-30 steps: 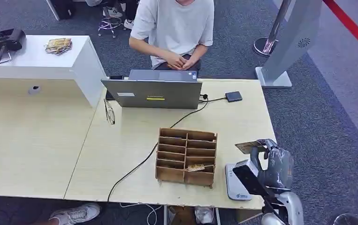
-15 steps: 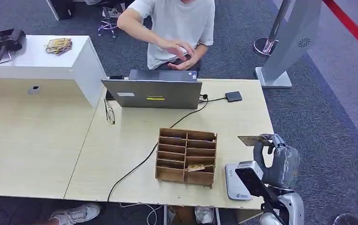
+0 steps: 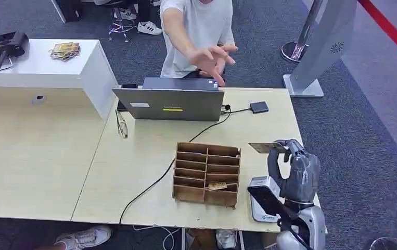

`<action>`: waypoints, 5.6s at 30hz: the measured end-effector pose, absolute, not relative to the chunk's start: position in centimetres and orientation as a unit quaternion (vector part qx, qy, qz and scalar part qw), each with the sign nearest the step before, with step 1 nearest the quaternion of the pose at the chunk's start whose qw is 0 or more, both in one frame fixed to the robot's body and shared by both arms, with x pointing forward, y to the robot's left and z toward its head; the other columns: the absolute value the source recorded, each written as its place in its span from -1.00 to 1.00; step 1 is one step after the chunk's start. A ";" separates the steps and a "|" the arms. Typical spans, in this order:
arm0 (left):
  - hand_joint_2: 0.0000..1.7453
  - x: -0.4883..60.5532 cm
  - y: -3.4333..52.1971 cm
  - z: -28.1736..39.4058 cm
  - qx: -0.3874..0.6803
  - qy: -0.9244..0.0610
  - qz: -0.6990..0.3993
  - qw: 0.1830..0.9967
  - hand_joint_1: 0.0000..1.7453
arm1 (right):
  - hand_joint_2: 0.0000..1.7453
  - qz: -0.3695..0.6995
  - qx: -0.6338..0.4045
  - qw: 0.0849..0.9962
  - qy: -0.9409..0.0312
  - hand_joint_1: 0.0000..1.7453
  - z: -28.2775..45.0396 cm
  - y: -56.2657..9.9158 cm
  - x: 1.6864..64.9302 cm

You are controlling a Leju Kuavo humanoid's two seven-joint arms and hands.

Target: Pass the card to the sensor for recognition and then transmit it.

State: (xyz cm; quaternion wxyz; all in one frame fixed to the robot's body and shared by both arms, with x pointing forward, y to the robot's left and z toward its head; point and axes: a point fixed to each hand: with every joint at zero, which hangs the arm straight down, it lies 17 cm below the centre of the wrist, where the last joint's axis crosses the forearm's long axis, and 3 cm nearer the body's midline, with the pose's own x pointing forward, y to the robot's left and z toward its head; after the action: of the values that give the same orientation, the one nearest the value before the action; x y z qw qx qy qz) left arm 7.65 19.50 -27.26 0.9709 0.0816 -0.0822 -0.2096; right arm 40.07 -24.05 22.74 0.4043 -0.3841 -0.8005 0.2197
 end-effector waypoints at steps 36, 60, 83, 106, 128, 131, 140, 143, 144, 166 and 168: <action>-1.00 7.8 19.1 -27.2 0.074 -0.086 -0.245 0.963 -1.00 | 1.00 0.245 -0.324 0.367 -0.837 1.00 28.7 -12.5 44.3; -1.00 8.2 18.9 -27.1 0.072 -0.086 -0.267 0.957 -1.00 | 1.00 0.249 -0.314 0.396 -0.826 -0.74 28.6 -10.4 47.7; -1.00 8.2 18.9 -27.1 0.073 -0.085 -0.262 0.959 -1.00 | -1.00 0.254 -0.307 0.388 -0.831 -1.00 28.6 -9.5 47.4; -1.00 8.3 19.2 -27.1 0.079 -0.087 -0.244 0.963 -1.00 | 1.00 0.246 -0.291 0.399 -0.834 -1.00 26.0 -9.8 44.4; -1.00 8.2 19.2 -27.1 0.079 -0.087 -0.246 0.962 -1.00 | 1.00 0.330 -0.303 0.430 -0.784 -1.00 20.0 -8.9 45.4; -1.00 8.2 19.2 -27.1 0.079 -0.087 -0.246 0.962 -1.00 | 1.00 0.337 -0.303 0.430 -0.781 -1.00 19.6 -8.8 45.5; -1.00 8.2 19.2 -27.1 0.078 -0.087 -0.246 0.962 -1.00 | 1.00 0.349 -0.315 0.440 -0.765 -1.00 18.3 -9.3 45.9; -1.00 8.2 19.1 -27.1 0.078 -0.087 -0.246 0.962 -1.00 | 1.00 0.354 -0.320 0.441 -0.760 -1.00 17.9 -9.4 46.0; -1.00 8.2 19.1 -27.1 0.078 -0.087 -0.247 0.962 -1.00 | 1.00 0.356 -0.321 0.443 -0.757 -1.00 17.6 -9.5 46.0; -1.00 8.2 19.1 -27.2 0.078 -0.087 -0.250 0.961 -1.00 | 1.00 0.371 -0.346 0.466 -0.725 -1.00 14.5 -11.6 46.7; -1.00 8.2 19.1 -27.1 0.078 -0.087 -0.250 0.961 -1.00 | 1.00 0.371 -0.350 0.469 -0.721 -1.00 14.2 -11.9 46.8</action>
State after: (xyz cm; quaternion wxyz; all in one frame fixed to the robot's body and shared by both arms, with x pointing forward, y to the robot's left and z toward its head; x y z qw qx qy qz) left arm 8.23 19.14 -27.15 0.9611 0.0782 -0.0868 -0.2504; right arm 46.80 -11.86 14.21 0.4693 -0.3498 -0.7212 0.3706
